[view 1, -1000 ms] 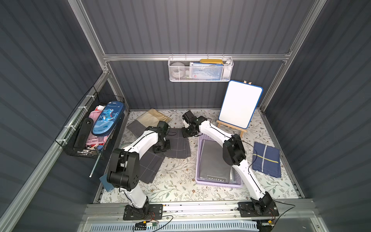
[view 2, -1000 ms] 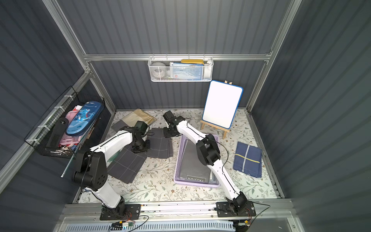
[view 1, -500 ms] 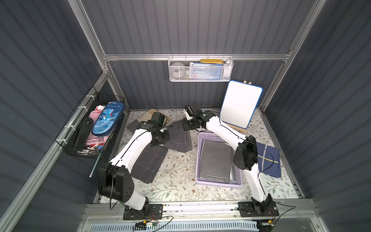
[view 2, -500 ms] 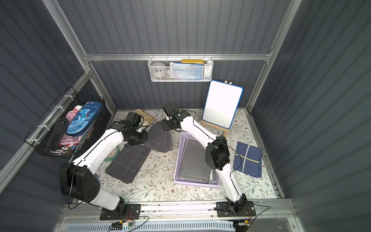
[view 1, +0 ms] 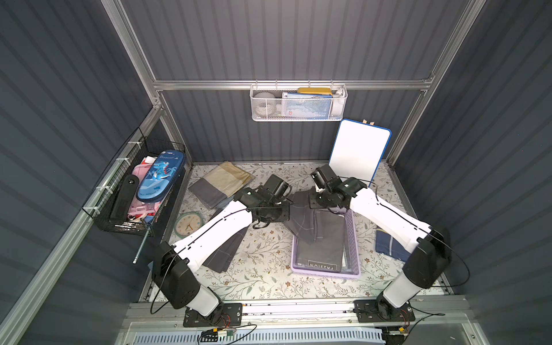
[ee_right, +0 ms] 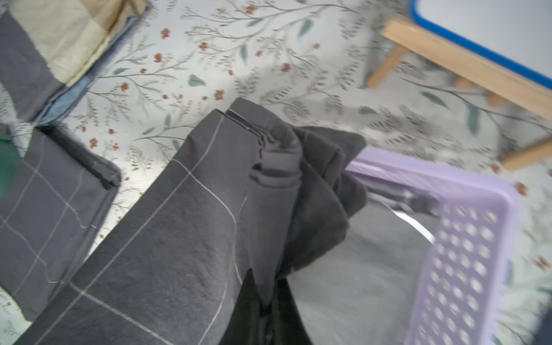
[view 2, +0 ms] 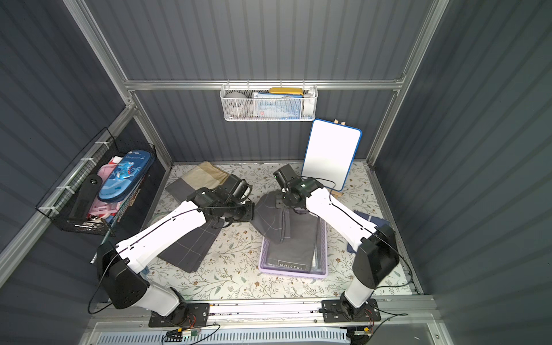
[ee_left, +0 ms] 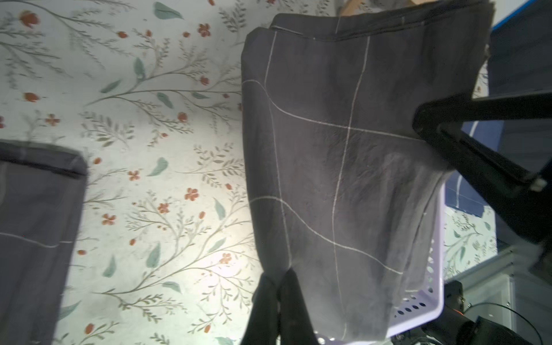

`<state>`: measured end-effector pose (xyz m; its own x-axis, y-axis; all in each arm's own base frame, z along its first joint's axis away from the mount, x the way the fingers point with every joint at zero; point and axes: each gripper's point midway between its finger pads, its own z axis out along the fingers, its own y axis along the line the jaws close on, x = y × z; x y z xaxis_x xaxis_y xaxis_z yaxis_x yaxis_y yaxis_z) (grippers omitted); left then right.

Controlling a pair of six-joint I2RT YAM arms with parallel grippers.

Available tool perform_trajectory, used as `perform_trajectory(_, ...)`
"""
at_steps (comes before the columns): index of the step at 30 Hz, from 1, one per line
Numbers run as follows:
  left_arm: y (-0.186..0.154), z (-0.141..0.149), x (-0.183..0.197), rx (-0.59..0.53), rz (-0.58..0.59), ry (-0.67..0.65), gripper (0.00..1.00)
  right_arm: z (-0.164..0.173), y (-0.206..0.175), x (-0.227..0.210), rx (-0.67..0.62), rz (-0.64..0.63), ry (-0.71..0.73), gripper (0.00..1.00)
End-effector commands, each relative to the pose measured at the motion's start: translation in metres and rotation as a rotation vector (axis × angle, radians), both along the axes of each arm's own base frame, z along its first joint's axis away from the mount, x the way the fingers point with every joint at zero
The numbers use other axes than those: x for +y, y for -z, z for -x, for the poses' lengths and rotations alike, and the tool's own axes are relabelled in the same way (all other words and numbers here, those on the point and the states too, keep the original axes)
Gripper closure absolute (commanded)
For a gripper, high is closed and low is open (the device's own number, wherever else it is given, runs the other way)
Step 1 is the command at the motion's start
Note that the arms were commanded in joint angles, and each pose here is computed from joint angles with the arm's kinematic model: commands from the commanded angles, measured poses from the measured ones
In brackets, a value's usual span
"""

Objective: Put the folded pillowcase in the basket
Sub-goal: Place the pillowcase in the basket.

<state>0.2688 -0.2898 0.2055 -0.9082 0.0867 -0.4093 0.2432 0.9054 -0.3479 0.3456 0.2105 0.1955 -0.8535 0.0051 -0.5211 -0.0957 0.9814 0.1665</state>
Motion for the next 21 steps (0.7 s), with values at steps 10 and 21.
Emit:
perform_trajectory(10,0.071,0.063,-0.099,0.097,-0.050,0.087,1.00,0.020,0.049,-0.069,0.097,-0.059,0.146,1.00)
perform_trajectory(21,0.057,0.067,-0.087,0.068,-0.100,0.045,1.00,0.028,0.040,-0.078,0.091,-0.088,0.158,1.00)
